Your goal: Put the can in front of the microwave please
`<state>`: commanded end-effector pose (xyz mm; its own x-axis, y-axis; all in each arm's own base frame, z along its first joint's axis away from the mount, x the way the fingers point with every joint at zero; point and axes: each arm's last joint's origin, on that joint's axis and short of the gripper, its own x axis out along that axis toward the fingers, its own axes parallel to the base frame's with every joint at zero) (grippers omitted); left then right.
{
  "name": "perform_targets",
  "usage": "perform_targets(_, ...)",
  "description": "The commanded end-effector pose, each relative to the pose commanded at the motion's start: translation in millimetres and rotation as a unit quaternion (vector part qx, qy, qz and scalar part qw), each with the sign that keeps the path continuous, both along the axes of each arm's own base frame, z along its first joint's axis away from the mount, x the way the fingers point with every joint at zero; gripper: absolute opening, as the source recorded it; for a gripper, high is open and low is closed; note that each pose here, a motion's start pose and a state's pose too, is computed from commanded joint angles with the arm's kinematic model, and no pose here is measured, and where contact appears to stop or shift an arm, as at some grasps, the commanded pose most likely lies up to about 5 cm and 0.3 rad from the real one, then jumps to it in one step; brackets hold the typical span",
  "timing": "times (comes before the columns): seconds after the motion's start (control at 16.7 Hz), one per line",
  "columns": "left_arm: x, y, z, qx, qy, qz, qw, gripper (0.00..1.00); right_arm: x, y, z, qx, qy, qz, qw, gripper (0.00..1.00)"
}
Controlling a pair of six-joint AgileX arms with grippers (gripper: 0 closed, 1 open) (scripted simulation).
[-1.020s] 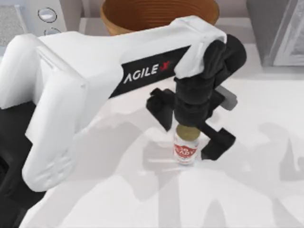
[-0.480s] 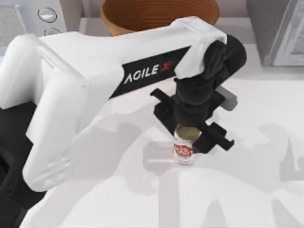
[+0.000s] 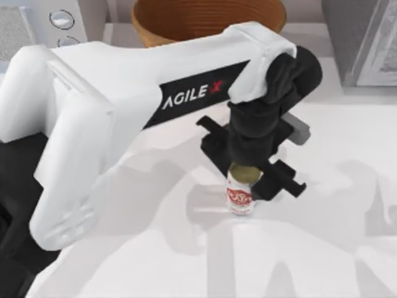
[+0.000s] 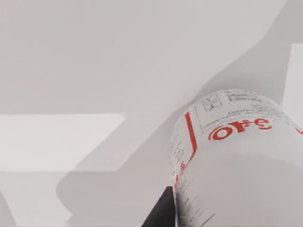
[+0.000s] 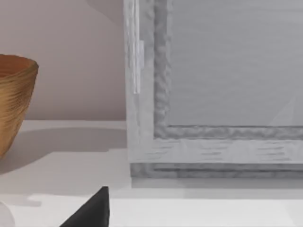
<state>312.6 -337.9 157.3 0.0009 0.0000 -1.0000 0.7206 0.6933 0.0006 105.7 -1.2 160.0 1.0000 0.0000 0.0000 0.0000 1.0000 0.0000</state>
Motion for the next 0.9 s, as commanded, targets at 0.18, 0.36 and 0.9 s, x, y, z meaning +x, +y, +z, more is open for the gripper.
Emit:
perform_targets(0.18, 0, 0, 0, 0.000, 0.000, 0.000, 1.000, 0.00, 0, 0, 0, 0.000, 0.000, 0.000, 1.000, 1.00)
perform_targets(0.36, 1, 0, 5, -0.001, 0.000, 0.000, 1.000, 0.00, 0, 0, 0, 0.000, 0.000, 0.000, 1.000, 1.00)
perform_targets(0.9, 1, 0, 38, 0.001, 0.001, 0.000, 1.000, 0.00, 0, 0, 0, 0.000, 0.000, 0.000, 1.000, 1.00)
